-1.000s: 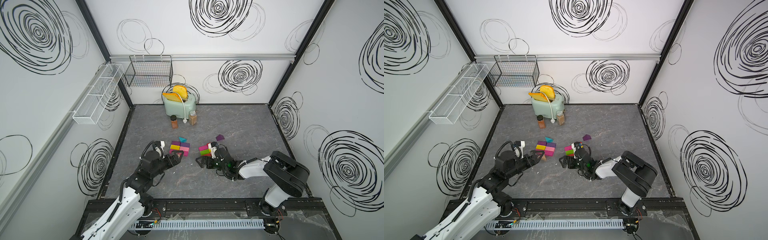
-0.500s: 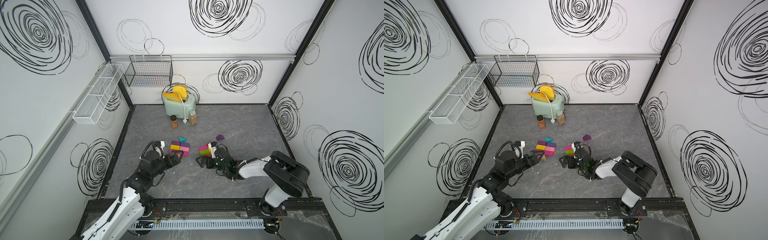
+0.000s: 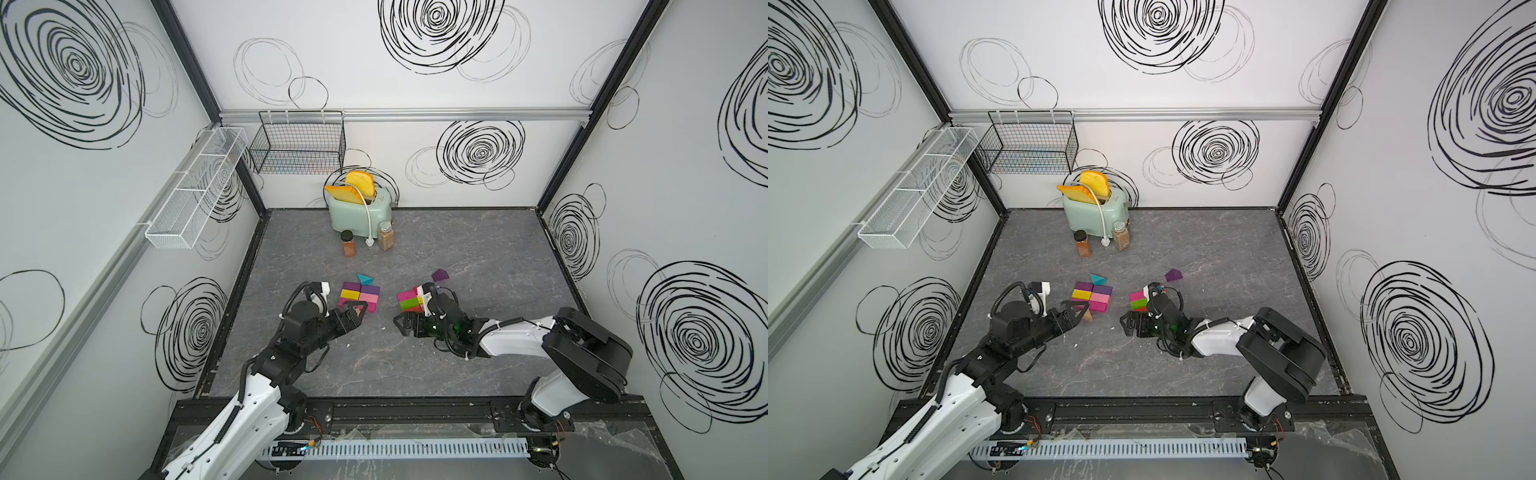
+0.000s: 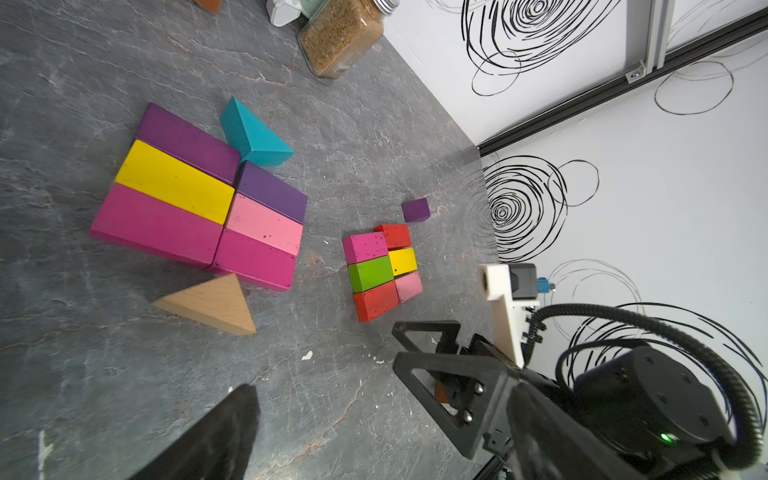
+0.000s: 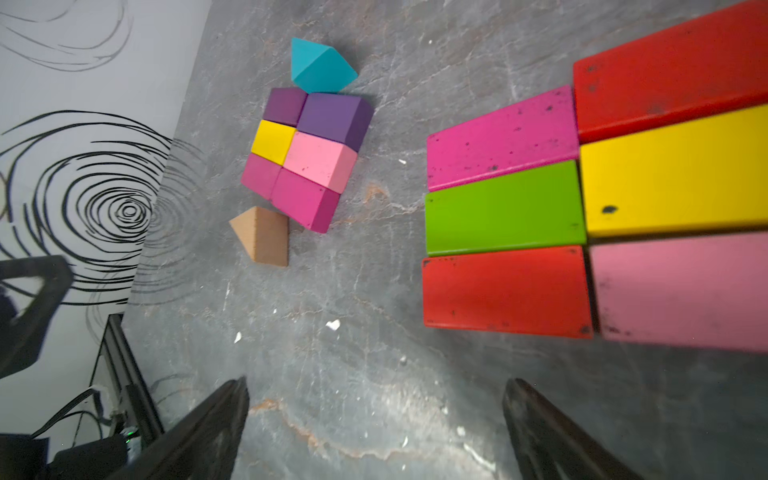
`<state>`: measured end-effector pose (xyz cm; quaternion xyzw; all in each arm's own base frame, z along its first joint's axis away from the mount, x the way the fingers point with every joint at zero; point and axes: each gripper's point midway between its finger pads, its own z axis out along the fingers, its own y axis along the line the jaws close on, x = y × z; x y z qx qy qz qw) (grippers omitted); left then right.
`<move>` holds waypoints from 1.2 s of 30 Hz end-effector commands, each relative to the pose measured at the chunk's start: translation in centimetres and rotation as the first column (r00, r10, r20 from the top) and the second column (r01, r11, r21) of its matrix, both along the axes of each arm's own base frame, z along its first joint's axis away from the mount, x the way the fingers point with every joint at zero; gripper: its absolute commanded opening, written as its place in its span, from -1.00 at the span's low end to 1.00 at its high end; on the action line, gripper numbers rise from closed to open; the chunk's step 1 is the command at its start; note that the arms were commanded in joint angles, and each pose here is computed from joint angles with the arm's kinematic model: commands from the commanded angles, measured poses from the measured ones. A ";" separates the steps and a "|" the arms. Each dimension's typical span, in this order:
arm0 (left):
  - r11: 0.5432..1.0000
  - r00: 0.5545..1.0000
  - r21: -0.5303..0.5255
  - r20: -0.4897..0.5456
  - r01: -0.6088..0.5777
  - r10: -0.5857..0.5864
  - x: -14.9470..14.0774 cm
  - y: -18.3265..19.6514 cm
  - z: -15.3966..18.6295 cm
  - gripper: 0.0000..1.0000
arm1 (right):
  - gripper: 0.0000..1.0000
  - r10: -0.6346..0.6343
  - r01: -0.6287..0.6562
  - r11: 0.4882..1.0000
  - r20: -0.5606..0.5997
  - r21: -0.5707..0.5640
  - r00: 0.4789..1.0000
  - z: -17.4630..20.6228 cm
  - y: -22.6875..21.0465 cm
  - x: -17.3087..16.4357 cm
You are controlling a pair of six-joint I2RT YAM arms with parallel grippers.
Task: Assemble a piece of candy with building blocks
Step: Assemble the building block at the center of the board.
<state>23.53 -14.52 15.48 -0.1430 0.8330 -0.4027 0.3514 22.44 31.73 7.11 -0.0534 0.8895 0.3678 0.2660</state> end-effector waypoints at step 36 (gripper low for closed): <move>0.973 0.976 0.105 0.052 0.206 -0.213 -0.8 -3.7 -0.4 0.96 | 1.00 -0.150 0.091 0.759 -0.037 -0.644 0.988 -3.1 -17.1 -5.2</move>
